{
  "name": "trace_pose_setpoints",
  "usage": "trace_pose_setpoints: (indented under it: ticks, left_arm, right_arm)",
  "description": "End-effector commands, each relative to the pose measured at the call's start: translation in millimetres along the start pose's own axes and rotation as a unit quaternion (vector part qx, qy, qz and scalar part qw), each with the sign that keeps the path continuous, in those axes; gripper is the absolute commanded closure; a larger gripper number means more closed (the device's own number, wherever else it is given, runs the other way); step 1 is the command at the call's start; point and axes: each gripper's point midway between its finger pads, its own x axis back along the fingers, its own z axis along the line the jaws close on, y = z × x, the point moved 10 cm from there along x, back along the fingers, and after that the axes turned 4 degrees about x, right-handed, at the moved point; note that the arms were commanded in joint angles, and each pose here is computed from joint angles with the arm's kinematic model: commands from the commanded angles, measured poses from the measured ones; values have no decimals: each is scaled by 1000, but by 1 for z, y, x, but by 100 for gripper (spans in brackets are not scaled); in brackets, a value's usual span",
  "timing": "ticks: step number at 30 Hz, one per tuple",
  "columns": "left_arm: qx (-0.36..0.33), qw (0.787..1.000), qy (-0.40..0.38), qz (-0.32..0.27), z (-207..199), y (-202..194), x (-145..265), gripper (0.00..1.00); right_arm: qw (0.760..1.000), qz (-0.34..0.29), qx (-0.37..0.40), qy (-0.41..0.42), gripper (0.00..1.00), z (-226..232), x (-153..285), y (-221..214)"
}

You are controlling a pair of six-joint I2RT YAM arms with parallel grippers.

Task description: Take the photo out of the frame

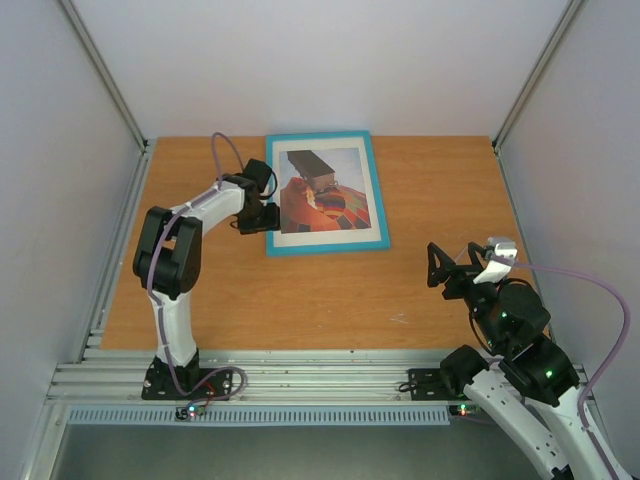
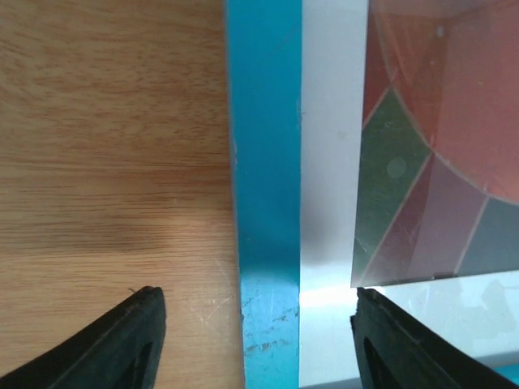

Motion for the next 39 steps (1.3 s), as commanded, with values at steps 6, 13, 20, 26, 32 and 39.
trace_pose_setpoints:
  ticks: [6,13,20,26,32,39]
  left_arm:
    - [-6,1000,6,16,5,8,-8,48]
    - [-12,1000,1,24,4,7,-11,52]
    - [-17,999,-9,38,3,5,-18,57]
    - [-26,999,-7,45,6,-1,-20,64]
    - [-36,998,-13,53,7,-9,-19,74]
    - [-52,997,-15,53,12,-32,-11,83]
  right_arm:
    - [1000,-10,1,20,2,3,0,1]
    - [1000,-10,2,23,1,4,-1,1]
    - [1000,2,8,21,2,5,-5,0]
    - [999,37,23,27,2,11,-17,-1]
    - [997,72,31,22,2,17,-30,-1]
    - [994,91,52,24,2,20,-38,-1]
